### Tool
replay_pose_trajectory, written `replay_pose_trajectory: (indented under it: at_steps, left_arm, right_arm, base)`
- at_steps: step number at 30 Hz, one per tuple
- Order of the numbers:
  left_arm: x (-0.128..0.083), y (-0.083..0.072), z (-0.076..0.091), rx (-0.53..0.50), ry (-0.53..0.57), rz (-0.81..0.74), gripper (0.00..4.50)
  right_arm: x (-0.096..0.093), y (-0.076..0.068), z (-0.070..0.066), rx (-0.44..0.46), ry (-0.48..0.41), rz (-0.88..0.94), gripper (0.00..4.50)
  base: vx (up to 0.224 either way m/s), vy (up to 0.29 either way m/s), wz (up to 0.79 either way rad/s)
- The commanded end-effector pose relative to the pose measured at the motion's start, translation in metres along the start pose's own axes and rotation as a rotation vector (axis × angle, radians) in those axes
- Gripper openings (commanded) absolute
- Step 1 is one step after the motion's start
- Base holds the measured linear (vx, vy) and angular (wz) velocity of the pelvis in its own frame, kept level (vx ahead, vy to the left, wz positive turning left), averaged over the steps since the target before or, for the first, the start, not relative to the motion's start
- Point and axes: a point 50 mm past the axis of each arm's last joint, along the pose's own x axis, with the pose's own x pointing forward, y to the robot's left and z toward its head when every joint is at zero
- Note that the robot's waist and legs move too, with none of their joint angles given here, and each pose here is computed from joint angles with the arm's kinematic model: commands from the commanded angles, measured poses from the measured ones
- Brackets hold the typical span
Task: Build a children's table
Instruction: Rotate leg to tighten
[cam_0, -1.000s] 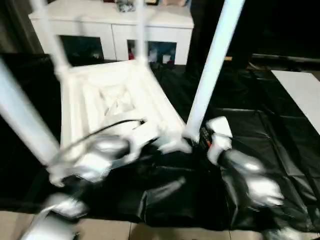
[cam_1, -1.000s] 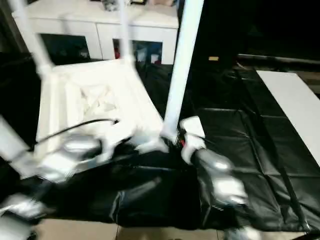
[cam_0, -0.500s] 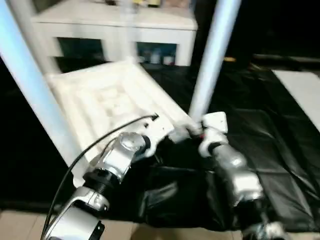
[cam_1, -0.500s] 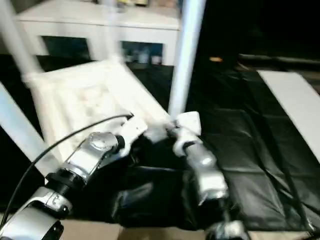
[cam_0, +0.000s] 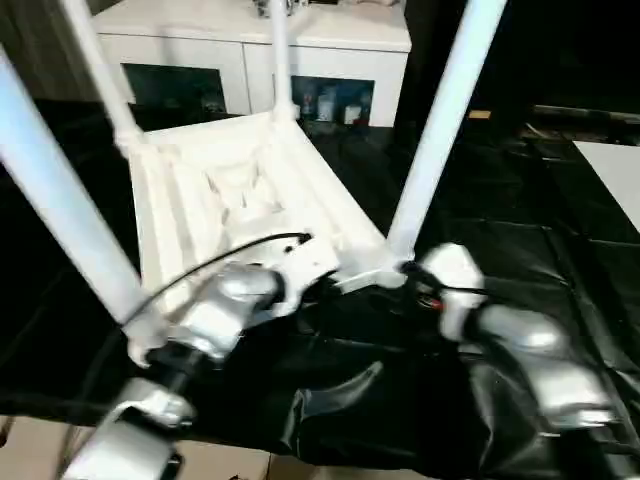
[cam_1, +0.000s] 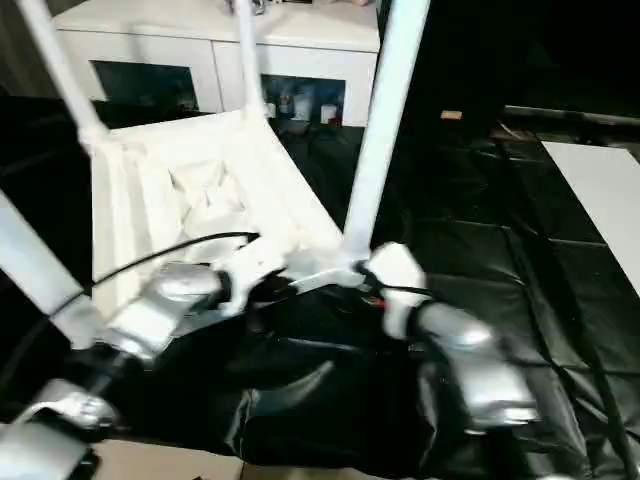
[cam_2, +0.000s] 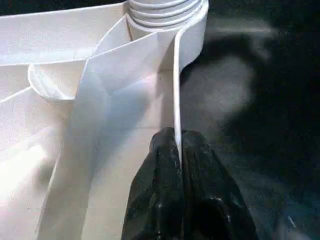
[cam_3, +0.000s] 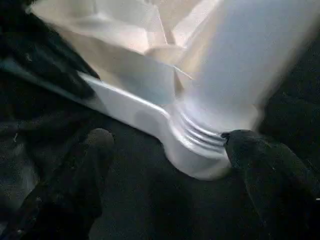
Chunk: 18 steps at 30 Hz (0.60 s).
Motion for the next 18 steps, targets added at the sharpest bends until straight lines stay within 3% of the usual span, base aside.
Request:
replay_pose_trajectory:
  at_steps: [1, 7, 13, 16, 18]
  left_arm:
    - [-0.001, -0.011, -0.005, 0.024, 0.018, -0.131, 0.0]
    - [-0.01, -0.016, -0.006, 0.042, 0.003, -0.221, 0.0]
    - [-0.011, -0.019, -0.004, 0.045, -0.016, -0.252, 0.0]
    - [-0.012, -0.019, -0.004, 0.045, -0.015, -0.255, 0.0]
    - [-0.011, -0.019, -0.004, 0.045, -0.015, -0.254, 0.0]
  right_arm:
    - [-0.005, 0.001, 0.006, -0.014, -0.009, 0.06, 4.06]
    - [-0.003, -0.008, 0.01, -0.031, -0.012, 0.015, 4.06]
    - [0.012, 0.009, 0.011, 0.006, -0.039, 0.125, 4.06]
    - [0.015, 0.011, 0.009, 0.013, -0.033, 0.132, 4.06]
    - [0.018, 0.011, 0.007, 0.015, -0.017, 0.136, 3.78]
  base:
    - [0.0, 0.0, 0.0]
    - [0.0, 0.0, 0.0]
    - [0.0, 0.0, 0.0]
    - [0.0, 0.0, 0.0]
    - [0.0, 0.0, 0.0]
